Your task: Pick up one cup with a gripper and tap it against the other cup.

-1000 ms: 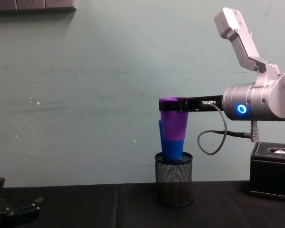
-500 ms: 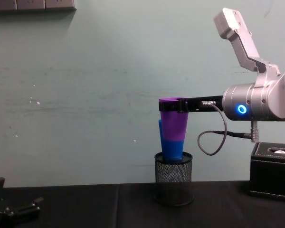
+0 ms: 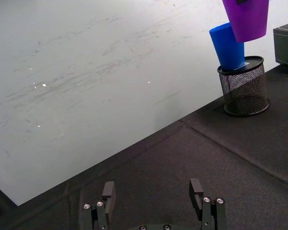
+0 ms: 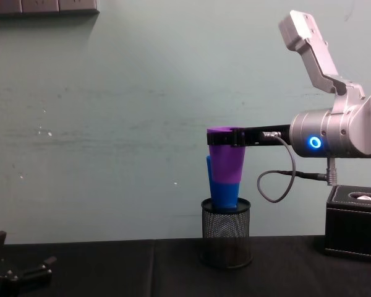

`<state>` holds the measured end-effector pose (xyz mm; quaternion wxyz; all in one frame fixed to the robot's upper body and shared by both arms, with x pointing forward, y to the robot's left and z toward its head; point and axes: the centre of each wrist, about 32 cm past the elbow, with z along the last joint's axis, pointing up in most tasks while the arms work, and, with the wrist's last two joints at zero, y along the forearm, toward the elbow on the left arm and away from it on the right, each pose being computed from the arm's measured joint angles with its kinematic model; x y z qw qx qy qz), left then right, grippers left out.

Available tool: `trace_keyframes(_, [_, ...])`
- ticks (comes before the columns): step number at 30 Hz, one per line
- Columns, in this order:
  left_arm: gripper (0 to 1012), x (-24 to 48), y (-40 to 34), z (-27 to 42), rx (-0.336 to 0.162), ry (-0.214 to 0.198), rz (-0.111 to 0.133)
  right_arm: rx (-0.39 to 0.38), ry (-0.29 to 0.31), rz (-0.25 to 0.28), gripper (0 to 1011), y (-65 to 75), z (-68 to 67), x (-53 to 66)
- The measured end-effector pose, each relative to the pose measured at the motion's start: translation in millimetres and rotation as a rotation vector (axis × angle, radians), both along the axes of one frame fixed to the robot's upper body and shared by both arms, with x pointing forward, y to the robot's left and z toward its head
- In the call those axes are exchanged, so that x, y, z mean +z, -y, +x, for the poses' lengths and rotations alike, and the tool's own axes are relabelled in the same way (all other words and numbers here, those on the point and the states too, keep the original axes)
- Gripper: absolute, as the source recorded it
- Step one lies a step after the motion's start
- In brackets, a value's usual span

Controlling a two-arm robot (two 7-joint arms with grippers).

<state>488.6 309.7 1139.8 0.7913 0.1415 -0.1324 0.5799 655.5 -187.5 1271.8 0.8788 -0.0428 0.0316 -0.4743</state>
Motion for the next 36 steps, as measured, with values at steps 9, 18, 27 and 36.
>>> trace_keyframes(9, [1011, 0.0, 0.0, 0.0, 0.000, 0.000, 0.000, -0.001, 0.000, 0.000, 726, 0.0, 0.0, 0.0])
trace_keyframes(18, [1012, 0.0, 0.0, 0.0, 0.000, 0.000, 0.000, -0.001, 0.000, 0.000, 726, 0.0, 0.0, 0.0])
trace_keyframes(27, [1011, 0.0, 0.0, 0.0, 0.000, 0.000, 0.000, -0.001, 0.000, 0.000, 726, 0.0, 0.0, 0.0])
trace_keyframes(36, [1011, 0.0, 0.0, 0.0, 0.000, 0.000, 0.000, -0.001, 0.000, 0.000, 726, 0.0, 0.0, 0.0])
